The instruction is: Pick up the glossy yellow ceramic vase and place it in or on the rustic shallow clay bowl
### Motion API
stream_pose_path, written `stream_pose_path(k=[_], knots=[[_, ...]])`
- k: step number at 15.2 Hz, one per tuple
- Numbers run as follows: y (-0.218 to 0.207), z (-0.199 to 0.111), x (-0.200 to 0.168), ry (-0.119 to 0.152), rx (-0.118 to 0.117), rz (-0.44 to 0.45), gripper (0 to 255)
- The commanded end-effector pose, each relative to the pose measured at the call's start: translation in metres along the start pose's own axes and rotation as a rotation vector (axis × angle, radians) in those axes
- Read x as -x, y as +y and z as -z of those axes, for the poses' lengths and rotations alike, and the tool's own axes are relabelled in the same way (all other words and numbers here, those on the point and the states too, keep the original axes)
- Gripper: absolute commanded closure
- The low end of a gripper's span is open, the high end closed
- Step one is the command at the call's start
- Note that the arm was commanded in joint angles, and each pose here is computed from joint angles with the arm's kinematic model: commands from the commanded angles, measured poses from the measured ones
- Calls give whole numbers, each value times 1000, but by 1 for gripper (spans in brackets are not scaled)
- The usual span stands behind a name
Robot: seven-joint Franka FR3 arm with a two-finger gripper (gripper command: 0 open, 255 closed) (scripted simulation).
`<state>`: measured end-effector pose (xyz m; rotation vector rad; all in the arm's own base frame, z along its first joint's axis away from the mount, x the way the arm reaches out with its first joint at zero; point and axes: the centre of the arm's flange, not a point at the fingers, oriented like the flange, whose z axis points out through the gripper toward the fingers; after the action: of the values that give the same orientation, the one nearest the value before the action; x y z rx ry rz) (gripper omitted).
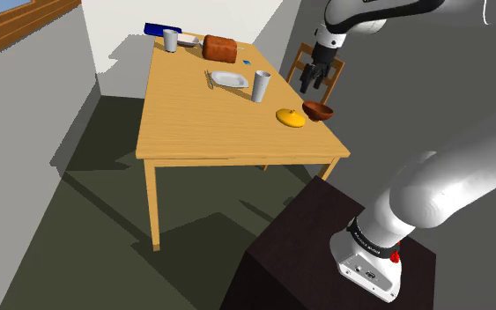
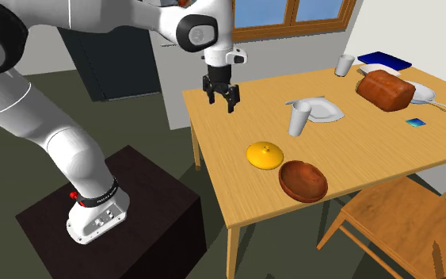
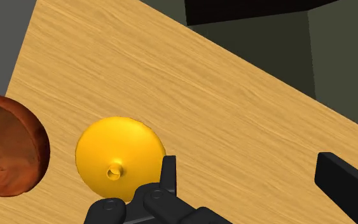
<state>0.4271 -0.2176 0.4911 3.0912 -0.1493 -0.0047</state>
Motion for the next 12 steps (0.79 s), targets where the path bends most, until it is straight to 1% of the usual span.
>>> stream_pose_path(k=[1,12], knots=[[19,-18,-12,-6,-3,1,0],[116,-107,-83,-38,-27,4,0]])
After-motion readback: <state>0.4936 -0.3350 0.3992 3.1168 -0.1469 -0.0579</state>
